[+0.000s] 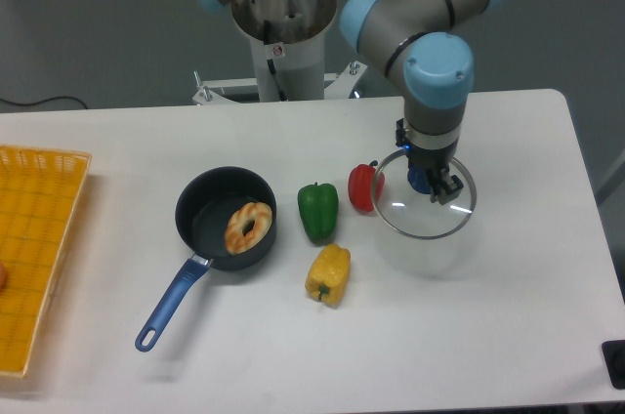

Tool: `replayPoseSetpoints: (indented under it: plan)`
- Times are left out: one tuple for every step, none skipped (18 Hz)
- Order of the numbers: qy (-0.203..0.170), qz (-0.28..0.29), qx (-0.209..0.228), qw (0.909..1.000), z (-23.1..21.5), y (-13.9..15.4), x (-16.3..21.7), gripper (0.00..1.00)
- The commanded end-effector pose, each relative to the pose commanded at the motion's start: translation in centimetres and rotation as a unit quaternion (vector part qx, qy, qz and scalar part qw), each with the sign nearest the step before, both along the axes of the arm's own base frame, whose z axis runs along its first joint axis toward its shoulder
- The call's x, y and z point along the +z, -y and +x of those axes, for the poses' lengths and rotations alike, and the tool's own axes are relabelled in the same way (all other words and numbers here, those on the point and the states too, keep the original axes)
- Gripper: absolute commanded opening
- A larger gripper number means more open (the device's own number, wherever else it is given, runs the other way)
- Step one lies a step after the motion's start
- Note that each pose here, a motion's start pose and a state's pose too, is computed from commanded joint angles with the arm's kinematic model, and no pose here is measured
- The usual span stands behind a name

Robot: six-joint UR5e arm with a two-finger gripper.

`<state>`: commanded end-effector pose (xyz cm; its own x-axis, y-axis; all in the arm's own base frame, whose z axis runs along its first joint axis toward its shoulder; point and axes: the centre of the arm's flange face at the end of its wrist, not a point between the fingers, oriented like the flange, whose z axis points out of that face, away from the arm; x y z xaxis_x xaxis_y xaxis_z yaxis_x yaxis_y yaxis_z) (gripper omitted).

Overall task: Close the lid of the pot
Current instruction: 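Lift the glass lid and carry it toward the blue saucepan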

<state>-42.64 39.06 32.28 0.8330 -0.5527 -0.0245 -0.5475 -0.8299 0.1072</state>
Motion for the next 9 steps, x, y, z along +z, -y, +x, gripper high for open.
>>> replayPoseSetpoints:
  plan:
    - [-0.002,0.002,0.002,1.0000,0.8,-0.4,0.3,0.59]
    - [-0.003,0.003,0.001,1.0000,1.4,-0.9,0.5,0.59]
    - [-0.001,0.002,0.002,1.0000,2.1,-1.2,0.3,0.59]
    - [-0.002,0.003,0.007,1.0000,2.6,-1.6,0.4,0.59]
    - [-0.003,0.005,0.012,0.9999,3.3,-2.1,0.3,0.59]
    - [-0.004,0.005,0.017,0.9998,3.9,-2.6,0.2,0.59]
    - [-0.004,0.006,0.021,0.9998,4.6,-3.1,0.2,0.59]
    - [-0.003,0.006,0.024,0.9997,5.4,-3.7,0.1,0.59]
    - [-0.004,0.006,0.025,0.9997,6.0,-4.1,0.2,0.59]
